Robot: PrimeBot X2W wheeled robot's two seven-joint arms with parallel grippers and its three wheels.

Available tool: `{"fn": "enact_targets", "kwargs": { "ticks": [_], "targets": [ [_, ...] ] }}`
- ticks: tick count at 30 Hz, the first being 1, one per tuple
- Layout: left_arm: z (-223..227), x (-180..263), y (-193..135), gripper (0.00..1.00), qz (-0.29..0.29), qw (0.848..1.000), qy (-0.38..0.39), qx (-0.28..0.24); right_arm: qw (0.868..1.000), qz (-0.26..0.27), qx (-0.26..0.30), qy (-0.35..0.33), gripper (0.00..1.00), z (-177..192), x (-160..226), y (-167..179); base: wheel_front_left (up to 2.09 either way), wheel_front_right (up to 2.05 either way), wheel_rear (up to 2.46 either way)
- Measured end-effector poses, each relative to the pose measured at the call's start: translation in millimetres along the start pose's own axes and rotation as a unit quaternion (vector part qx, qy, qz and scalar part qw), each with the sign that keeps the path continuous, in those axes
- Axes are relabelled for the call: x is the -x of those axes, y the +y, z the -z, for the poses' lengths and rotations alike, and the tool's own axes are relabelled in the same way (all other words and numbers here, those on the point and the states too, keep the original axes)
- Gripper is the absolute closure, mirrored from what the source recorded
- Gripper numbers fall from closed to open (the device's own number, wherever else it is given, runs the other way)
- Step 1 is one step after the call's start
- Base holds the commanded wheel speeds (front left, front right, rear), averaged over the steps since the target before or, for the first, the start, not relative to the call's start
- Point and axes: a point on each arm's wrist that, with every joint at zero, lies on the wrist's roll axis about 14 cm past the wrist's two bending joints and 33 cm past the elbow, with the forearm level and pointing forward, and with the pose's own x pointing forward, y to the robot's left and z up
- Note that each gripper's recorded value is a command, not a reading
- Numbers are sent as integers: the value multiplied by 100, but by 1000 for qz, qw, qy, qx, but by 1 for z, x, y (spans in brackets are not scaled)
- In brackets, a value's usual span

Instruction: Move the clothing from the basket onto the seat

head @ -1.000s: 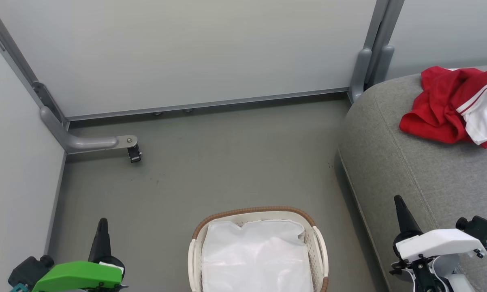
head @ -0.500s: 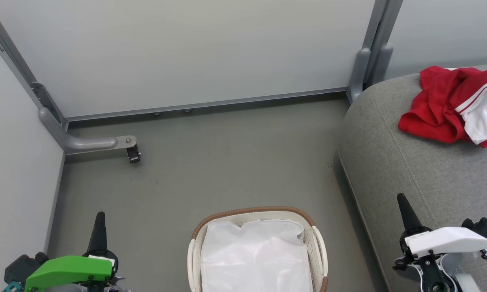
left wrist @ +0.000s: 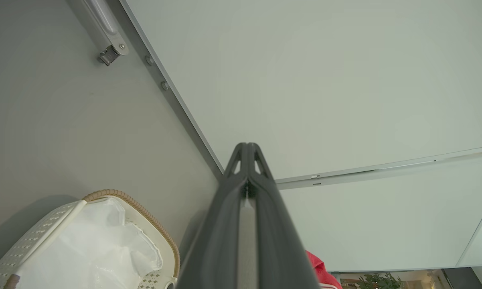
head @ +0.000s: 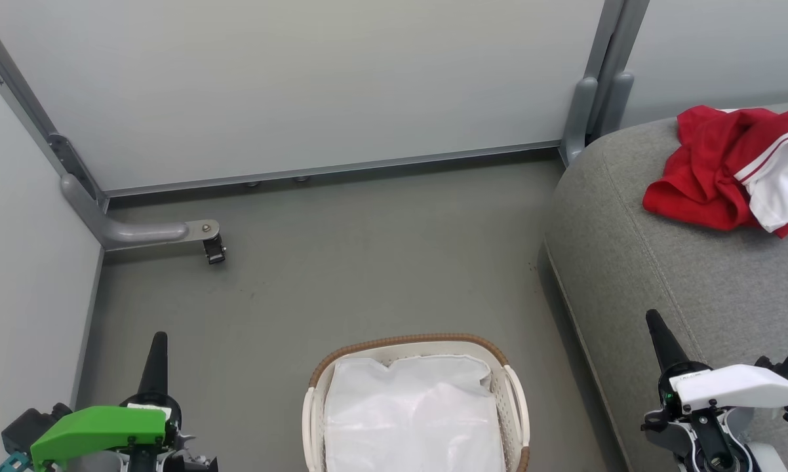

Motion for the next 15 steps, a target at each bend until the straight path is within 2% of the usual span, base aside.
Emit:
{"fn": "enact_targets", "kwargs": {
  "ticks": [15],
  "targets": [
    [-3,-5,-9,100,15,998,2,58,998,-6,-60,-4,100,-6,0,2,0,0,0]
  ]
}}
